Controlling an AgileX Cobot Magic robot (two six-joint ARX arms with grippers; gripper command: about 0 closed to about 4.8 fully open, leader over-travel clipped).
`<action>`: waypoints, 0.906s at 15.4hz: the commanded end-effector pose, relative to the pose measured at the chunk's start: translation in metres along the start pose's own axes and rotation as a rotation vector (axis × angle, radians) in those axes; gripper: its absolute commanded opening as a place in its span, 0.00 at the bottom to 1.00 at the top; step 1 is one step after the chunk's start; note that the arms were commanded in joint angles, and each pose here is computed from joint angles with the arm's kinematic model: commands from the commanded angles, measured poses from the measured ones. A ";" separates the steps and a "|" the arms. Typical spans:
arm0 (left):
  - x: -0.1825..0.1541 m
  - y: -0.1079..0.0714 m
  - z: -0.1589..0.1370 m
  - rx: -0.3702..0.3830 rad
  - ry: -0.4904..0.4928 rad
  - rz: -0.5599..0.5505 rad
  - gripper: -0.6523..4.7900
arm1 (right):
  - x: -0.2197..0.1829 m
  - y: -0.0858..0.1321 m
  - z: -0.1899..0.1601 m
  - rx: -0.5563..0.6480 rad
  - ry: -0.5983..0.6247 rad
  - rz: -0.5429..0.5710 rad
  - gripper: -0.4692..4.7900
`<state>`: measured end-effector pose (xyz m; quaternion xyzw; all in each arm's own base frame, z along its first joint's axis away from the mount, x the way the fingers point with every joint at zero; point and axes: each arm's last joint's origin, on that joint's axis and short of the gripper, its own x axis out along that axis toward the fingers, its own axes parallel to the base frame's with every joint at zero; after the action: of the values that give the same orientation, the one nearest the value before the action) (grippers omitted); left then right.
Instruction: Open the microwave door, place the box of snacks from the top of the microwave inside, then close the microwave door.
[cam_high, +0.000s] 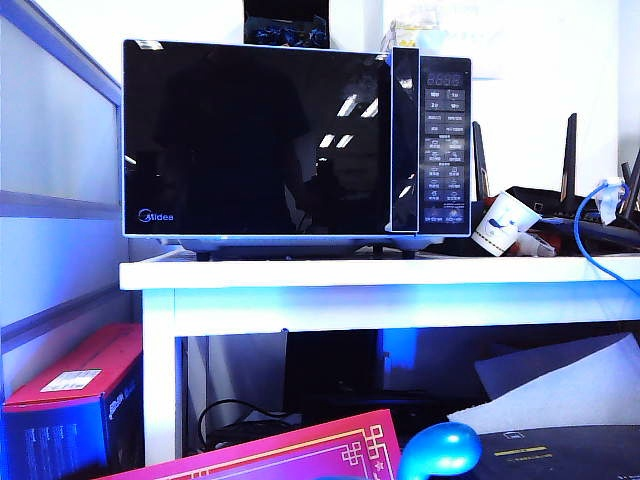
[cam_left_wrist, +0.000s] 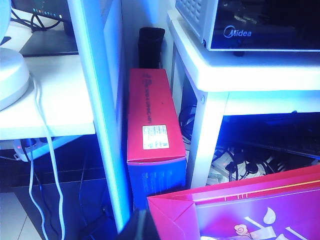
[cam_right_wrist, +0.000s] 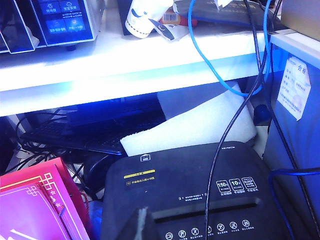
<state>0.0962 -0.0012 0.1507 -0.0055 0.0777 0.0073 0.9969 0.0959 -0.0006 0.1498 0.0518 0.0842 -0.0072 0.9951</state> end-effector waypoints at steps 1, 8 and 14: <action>0.000 0.000 -0.002 0.004 0.009 0.003 0.11 | 0.001 0.000 -0.002 -0.002 0.000 0.000 0.08; -0.002 0.001 0.010 -0.084 -0.063 0.012 0.11 | -0.001 0.000 0.008 0.051 -0.089 -0.023 0.08; -0.030 0.004 0.113 -0.119 -0.342 0.146 0.11 | -0.033 0.006 0.101 0.043 -0.322 -0.130 0.08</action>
<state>0.0827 0.0037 0.2476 -0.0737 -0.0578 0.0826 0.9922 0.0798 -0.0041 0.2417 0.0743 -0.0579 -0.0611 0.9937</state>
